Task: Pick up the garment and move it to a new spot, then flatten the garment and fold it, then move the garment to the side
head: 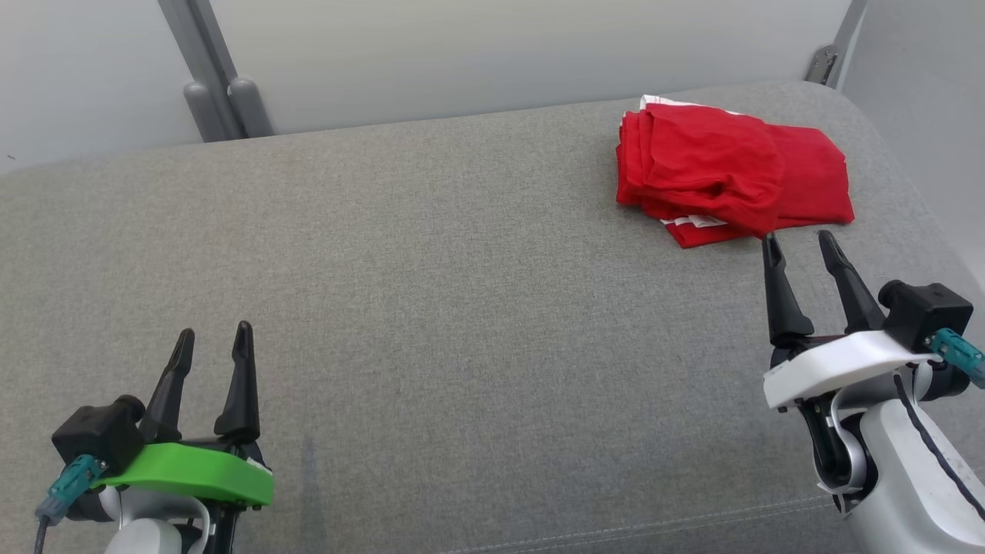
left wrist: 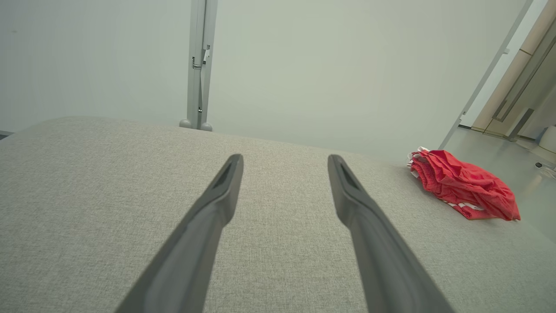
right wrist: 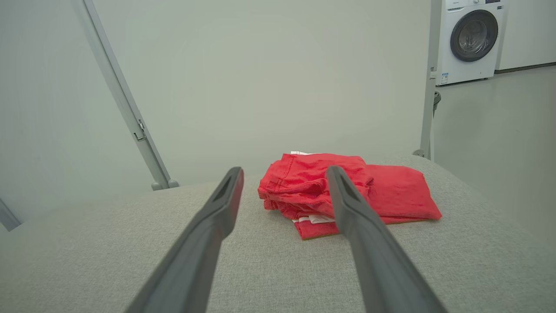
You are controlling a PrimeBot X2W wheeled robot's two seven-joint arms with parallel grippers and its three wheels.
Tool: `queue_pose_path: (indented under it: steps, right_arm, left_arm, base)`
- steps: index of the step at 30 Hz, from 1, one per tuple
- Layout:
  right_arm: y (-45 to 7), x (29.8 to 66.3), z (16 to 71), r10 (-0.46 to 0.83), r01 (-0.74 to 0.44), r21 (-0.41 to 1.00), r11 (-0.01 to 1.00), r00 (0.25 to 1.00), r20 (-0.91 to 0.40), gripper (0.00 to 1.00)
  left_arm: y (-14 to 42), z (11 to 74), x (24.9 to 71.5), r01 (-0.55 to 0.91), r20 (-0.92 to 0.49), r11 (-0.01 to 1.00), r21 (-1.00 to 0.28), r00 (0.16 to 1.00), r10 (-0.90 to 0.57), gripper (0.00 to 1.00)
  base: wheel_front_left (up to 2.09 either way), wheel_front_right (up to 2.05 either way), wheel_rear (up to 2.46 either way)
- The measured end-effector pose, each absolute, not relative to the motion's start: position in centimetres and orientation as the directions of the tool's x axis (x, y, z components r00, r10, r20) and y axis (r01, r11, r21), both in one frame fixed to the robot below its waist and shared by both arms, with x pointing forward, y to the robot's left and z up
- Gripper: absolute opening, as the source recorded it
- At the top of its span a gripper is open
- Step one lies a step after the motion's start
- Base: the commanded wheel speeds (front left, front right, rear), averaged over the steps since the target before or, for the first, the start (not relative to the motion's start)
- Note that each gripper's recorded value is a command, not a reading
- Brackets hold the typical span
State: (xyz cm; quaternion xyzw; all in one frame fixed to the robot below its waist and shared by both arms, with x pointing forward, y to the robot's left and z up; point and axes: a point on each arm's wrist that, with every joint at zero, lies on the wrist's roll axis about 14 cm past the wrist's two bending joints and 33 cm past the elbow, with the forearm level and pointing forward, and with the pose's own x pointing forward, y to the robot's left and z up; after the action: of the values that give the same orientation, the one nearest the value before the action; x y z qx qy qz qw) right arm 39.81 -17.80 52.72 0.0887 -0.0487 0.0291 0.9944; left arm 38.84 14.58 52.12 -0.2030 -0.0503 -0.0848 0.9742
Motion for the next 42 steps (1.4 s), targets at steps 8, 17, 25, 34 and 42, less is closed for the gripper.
queue_pose_path:
  steps: [8,17,25,34,42]
  right_arm:
    - [-17.0,38.7,53.7,0.073,-0.092,0.132,0.987,0.987,0.145,1.0]
    - [-16.6,38.0,53.5,0.082,-0.098,0.109,0.989,0.986,0.144,1.0]
    - [-16.2,37.7,53.1,0.084,-0.1,0.111,0.989,0.987,0.138,1.0]
    - [-16.2,37.4,53.2,0.078,-0.095,0.113,0.989,0.987,0.143,1.0]
    - [-16.2,37.2,53.4,0.074,-0.092,0.117,0.989,0.986,0.149,1.0]
  left_arm:
    - [14.6,51.8,38.8,0.185,0.123,0.91,-0.371,0.981,-0.15,1.0]
    - [15.1,51.5,38.7,0.175,0.115,0.92,-0.351,0.983,-0.143,1.0]
    - [15.2,51.3,38.6,0.169,0.106,0.922,-0.347,0.984,-0.14,1.0]
    - [15.3,51.2,38.6,0.166,0.106,0.922,-0.349,0.985,-0.137,1.0]
    - [15.3,51.3,38.5,0.166,0.106,0.923,-0.348,0.985,-0.137,1.0]
  base:
    - [0.0,0.0,0.0]
    - [0.0,0.0,0.0]
    - [0.0,0.0,0.0]
    - [0.0,0.0,0.0]
    - [0.0,0.0,0.0]
